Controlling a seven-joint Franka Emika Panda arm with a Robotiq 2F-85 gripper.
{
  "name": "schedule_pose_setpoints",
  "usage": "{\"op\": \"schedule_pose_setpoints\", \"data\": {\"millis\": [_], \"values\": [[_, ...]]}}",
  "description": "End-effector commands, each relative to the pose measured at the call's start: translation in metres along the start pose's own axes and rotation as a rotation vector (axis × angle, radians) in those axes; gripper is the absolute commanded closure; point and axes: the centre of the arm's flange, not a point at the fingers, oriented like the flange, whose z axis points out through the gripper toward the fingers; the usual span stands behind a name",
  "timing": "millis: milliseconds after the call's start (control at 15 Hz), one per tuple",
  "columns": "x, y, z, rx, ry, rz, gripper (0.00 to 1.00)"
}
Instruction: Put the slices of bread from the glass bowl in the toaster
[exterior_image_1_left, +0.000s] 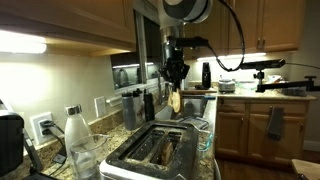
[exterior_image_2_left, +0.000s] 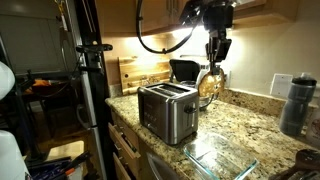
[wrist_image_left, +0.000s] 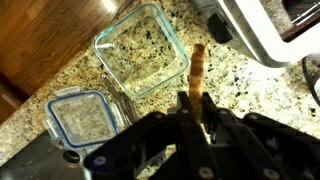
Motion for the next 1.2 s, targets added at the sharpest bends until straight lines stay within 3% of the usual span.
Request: {"op": "schedule_pose_setpoints", "data": {"millis": [0, 733, 1133], "values": [[-0.045, -0.012, -0.02, 0.0, 0.024, 0.108, 0.96], [-0.099, -0.073, -0.033, 0.022, 0.033, 0.376, 0.96], [-0.127, -0.102, -0.031, 0.044, -0.005, 0.448, 0.96]]}}
